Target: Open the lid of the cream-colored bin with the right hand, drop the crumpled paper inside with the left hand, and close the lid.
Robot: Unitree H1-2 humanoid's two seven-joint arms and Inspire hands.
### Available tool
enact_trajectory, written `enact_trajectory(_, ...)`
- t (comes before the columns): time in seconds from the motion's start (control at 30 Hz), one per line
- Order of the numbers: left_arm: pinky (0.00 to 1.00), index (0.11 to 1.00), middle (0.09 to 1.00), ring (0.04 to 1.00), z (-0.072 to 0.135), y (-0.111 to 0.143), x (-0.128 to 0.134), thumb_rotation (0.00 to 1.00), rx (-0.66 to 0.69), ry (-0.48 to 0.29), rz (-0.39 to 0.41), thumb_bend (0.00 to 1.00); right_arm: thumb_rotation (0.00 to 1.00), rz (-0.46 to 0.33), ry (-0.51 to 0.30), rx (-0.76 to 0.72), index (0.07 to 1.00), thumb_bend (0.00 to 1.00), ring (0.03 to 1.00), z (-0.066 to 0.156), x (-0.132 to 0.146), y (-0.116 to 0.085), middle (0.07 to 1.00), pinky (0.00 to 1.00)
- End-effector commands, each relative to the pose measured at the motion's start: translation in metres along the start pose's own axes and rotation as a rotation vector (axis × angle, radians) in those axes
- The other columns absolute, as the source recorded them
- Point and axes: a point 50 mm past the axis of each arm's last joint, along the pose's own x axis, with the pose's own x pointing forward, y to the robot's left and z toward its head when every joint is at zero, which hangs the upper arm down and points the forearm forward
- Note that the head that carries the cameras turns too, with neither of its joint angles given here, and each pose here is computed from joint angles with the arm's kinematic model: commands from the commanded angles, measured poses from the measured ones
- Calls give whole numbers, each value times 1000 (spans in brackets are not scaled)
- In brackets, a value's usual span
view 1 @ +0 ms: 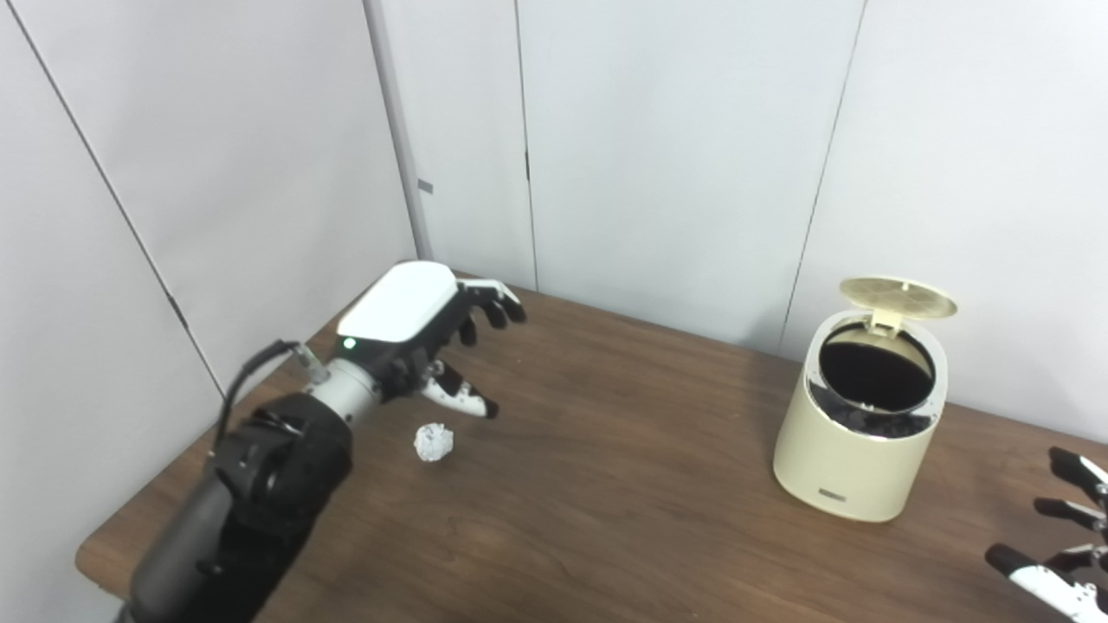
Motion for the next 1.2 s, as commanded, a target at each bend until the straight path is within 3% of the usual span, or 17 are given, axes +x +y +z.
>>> enact_trajectory(0.0, 487, 717, 689, 615, -8, 10, 0, 48, 87, 26, 5, 903, 516, -34, -81, -14, 871, 832, 751, 16, 12, -13, 890, 401)
enact_trajectory(0.27, 523, 727, 718, 655, -19, 3, 2, 186, 280, 123, -87, 943, 568, -26, -84, -22, 872, 850, 753, 16, 10, -14, 892, 394)
enact_trajectory(0.37, 518, 725, 715, 652, -21, 0, 5, 192, 318, 143, -113, 955, 578, -24, -84, -24, 873, 851, 749, 17, 9, -14, 888, 385)
enact_trajectory(0.57, 552, 730, 727, 666, -27, -12, 10, 197, 309, 181, -169, 963, 573, -18, -81, -20, 879, 845, 766, 17, 8, -14, 899, 397)
enact_trajectory(0.87, 489, 731, 739, 670, -37, -32, 15, 179, 288, 221, -216, 930, 579, -14, -70, -20, 875, 857, 769, 17, 6, -15, 898, 396)
enact_trajectory(1.17, 553, 737, 739, 676, -41, -51, 18, 185, 270, 253, -255, 877, 613, -14, -73, -25, 878, 872, 768, 16, 3, -17, 902, 379)
